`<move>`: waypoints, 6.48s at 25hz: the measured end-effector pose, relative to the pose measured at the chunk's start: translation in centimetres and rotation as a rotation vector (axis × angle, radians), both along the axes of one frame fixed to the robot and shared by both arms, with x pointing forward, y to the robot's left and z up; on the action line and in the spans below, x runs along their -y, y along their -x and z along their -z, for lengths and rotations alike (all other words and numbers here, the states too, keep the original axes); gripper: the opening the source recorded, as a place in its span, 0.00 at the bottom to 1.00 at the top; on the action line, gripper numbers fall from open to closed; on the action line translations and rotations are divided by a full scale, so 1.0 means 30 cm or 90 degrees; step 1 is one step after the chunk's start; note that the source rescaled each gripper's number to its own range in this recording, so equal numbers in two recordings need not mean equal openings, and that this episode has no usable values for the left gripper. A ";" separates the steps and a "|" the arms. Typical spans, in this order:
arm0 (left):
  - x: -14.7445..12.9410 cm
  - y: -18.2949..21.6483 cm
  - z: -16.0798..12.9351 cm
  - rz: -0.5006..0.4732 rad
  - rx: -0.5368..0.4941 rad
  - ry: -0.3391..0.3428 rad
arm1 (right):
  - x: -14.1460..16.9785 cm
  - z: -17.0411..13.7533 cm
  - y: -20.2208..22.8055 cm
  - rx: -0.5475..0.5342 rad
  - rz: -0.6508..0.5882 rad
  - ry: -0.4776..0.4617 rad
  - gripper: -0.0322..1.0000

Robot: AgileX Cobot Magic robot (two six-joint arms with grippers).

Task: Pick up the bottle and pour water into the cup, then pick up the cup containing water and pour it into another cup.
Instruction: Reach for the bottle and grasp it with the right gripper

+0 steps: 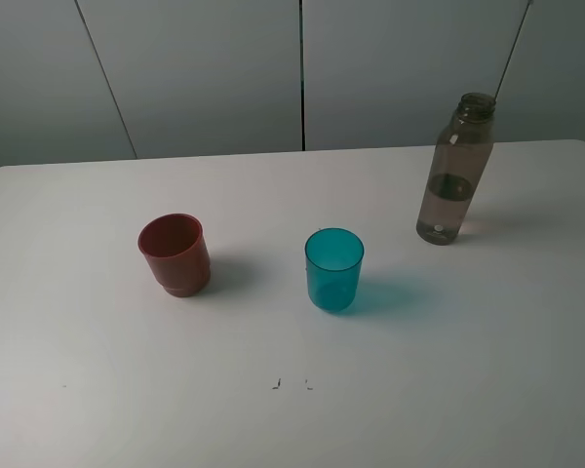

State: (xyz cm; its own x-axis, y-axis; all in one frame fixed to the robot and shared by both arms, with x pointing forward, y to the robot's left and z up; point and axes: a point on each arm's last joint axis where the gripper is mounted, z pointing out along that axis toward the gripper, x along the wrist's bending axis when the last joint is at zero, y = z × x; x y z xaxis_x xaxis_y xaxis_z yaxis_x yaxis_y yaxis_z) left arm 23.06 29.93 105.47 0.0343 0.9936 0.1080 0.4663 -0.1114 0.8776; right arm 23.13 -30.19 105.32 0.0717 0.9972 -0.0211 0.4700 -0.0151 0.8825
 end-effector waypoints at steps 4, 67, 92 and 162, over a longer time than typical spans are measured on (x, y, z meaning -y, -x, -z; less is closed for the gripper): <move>0.000 0.000 0.000 0.000 0.000 0.000 | 0.000 0.000 0.000 0.000 0.000 0.000 1.00; 0.000 0.000 0.000 -0.001 0.000 0.001 | -0.097 -0.005 -0.451 -0.082 -0.143 -0.085 1.00; 0.000 0.000 0.000 -0.001 0.000 0.001 | -0.222 0.374 -0.731 -0.154 -0.182 -0.040 1.00; 0.000 0.000 0.000 -0.001 0.000 0.001 | -0.246 0.699 -1.016 0.120 -0.076 -0.034 1.00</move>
State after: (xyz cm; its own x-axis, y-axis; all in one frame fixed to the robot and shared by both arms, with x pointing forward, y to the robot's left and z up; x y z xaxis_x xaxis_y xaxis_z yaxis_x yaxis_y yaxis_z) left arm 23.06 29.93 105.47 0.0333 0.9938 0.1061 0.4664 -0.1094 0.8778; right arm 53.61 -22.82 84.35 -0.0487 0.9982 0.0354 0.2979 -0.0193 0.9544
